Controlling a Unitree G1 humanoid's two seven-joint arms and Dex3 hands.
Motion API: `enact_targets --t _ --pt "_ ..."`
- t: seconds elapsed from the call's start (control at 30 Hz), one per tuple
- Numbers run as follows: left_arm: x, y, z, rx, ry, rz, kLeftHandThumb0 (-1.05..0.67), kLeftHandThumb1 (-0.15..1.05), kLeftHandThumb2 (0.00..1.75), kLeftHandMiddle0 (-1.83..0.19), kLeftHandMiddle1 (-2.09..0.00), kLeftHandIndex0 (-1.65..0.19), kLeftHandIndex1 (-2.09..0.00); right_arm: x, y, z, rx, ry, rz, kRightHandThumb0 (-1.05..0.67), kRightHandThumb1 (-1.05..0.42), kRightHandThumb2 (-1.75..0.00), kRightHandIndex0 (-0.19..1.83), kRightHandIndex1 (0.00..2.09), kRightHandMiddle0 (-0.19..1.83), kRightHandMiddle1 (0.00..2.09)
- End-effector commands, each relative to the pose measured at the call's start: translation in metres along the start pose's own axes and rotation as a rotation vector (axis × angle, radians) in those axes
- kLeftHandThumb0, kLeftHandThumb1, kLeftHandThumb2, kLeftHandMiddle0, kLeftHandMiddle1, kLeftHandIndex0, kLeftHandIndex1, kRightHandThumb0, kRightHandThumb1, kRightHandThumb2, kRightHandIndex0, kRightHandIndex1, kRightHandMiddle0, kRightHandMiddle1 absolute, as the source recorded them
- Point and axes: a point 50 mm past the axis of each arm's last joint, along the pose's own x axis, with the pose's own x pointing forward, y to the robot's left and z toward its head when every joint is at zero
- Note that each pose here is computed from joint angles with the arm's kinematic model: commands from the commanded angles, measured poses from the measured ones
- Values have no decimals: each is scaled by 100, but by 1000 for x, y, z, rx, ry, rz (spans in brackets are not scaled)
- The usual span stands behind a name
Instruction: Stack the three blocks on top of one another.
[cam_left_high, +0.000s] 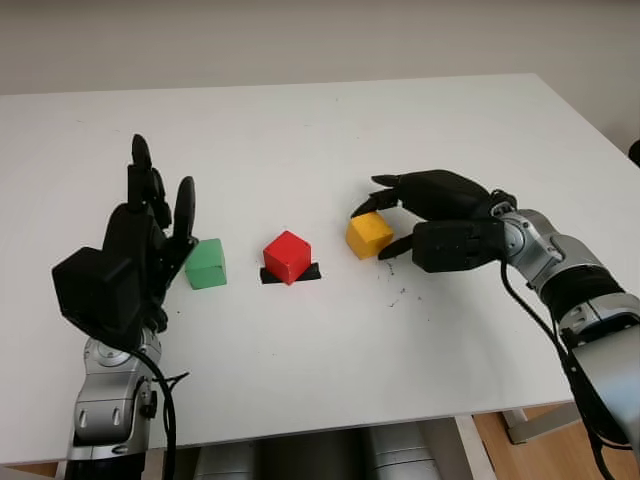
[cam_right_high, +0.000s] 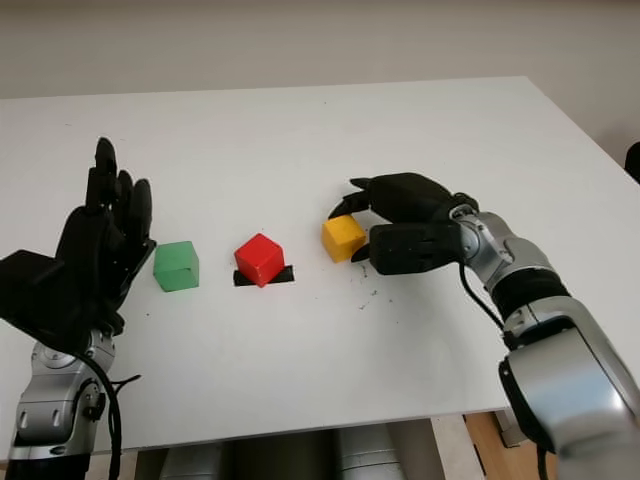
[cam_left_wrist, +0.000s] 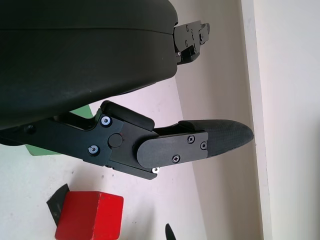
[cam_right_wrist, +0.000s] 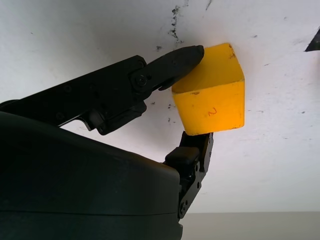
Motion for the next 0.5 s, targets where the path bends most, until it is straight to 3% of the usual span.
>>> enact_targets --t 0.0,0.47 --pt "2 -1 5 -1 -23 2 -74 105 55 19 0 19 0 2 -10 4 -13 -20 -32 -45 -93 -6 23 6 44 113" --pt "-1 -2 1 -14 -15 13 -75 105 55 19 0 19 0 -1 -10 6 13 -88 -51 -44 -91 -4 27 7 47 122"
